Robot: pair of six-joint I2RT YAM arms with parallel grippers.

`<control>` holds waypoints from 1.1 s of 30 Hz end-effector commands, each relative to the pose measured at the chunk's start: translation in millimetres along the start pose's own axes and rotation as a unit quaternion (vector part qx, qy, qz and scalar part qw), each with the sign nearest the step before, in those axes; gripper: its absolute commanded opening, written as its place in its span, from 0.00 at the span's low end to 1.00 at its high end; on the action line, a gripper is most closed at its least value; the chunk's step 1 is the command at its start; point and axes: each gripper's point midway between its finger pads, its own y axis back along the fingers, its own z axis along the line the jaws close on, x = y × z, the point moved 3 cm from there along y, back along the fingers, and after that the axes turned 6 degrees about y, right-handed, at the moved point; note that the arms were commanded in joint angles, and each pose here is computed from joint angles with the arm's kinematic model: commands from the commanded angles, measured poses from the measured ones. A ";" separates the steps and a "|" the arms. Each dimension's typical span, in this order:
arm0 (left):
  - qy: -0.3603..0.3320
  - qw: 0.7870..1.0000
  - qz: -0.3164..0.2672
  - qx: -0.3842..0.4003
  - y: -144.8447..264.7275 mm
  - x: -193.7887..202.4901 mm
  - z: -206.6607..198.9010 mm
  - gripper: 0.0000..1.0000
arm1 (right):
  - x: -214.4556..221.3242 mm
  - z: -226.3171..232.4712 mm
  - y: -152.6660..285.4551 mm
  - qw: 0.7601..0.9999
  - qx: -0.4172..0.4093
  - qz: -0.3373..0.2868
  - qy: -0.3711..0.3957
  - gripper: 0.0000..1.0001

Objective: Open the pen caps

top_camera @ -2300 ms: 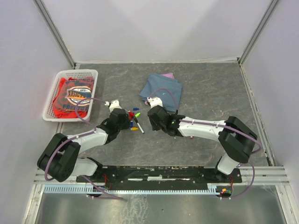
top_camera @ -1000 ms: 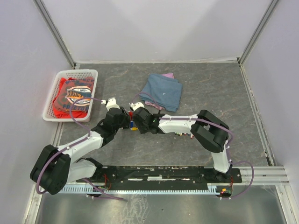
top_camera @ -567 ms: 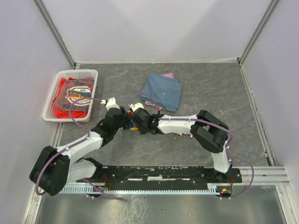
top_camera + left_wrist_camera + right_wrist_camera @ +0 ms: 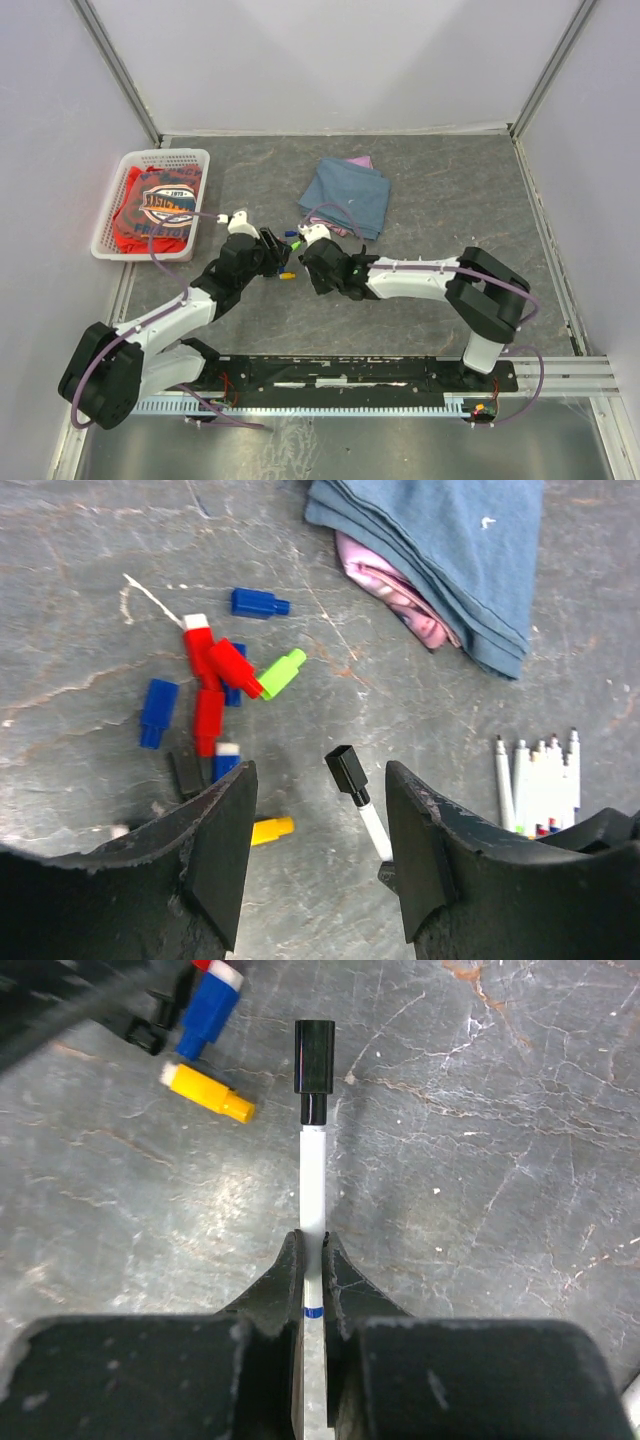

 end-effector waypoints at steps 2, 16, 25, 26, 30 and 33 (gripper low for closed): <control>0.064 0.995 0.006 0.081 3.5 0.1 -29.5 0.61 | -39.6 13.8 29.6 0.993 -0.050 -0.093 -0.042 0.01; 0.125 0.982 0.040 0.135 3.3 12.5 -45.0 0.61 | -47.6 22.4 47.9 0.986 -0.098 -0.123 -0.059 0.01; 0.146 0.978 0.048 0.143 0.8 16.6 -46.1 0.60 | -49.8 24.1 54.4 0.983 -0.110 -0.132 -0.062 0.01; 0.150 0.977 0.048 0.145 0.3 16.7 -46.0 0.60 | -50.6 24.6 54.9 0.983 -0.112 -0.133 -0.063 0.01; 0.165 0.973 0.049 0.154 -0.4 15.0 -48.3 0.58 | -49.4 26.5 55.0 0.982 -0.119 -0.131 -0.063 0.01; 0.172 0.971 0.047 0.159 0.2 13.5 -48.6 0.55 | -48.1 25.7 55.4 0.982 -0.118 -0.131 -0.062 0.01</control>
